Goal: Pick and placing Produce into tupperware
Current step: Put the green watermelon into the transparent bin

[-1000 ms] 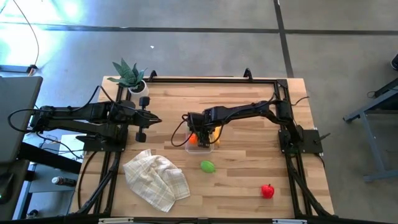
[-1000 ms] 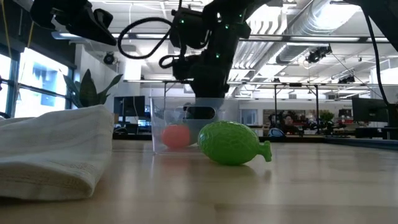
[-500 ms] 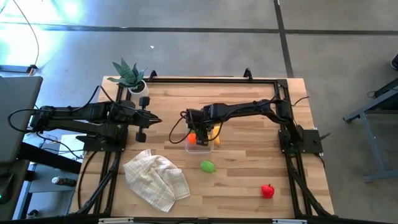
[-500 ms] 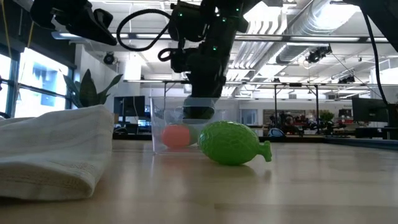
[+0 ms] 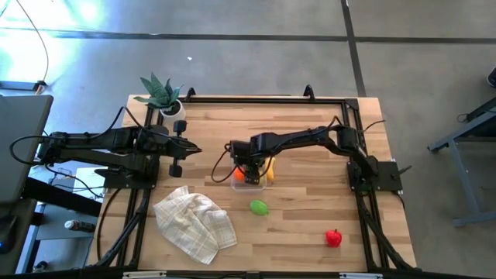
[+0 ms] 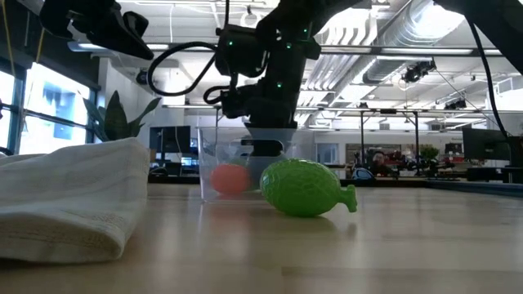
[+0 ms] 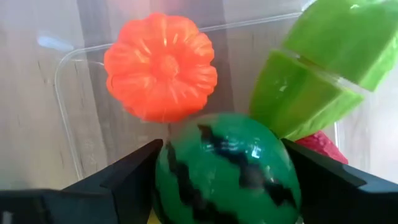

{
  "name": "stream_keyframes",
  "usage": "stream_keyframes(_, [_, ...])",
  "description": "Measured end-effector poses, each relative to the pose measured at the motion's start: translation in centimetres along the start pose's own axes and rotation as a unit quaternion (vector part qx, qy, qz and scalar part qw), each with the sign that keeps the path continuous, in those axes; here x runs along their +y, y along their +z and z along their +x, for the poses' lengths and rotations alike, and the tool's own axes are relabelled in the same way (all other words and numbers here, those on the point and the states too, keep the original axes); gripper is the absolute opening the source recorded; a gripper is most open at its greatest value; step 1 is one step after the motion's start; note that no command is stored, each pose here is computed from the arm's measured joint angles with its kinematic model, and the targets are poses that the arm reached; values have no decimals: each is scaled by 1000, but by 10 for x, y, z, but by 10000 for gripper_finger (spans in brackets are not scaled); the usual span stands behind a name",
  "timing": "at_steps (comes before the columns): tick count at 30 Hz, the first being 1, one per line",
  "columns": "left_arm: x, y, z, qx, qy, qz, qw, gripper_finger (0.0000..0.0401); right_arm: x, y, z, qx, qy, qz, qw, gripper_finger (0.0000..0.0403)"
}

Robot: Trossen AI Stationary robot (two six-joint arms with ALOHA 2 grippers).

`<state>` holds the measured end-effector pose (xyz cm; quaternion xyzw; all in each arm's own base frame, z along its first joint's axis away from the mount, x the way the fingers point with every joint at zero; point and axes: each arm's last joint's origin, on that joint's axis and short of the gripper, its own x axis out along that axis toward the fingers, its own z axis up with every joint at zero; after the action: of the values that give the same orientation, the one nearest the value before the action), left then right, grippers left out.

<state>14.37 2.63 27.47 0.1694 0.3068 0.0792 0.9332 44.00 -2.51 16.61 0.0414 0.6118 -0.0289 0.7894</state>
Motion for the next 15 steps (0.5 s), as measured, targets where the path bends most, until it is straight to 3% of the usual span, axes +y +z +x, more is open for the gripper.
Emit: stream_keyframes(15, [0, 0, 0, 0, 0, 0, 1000, 3, 1, 7, -13, -6, -13, 24, 1000, 301])
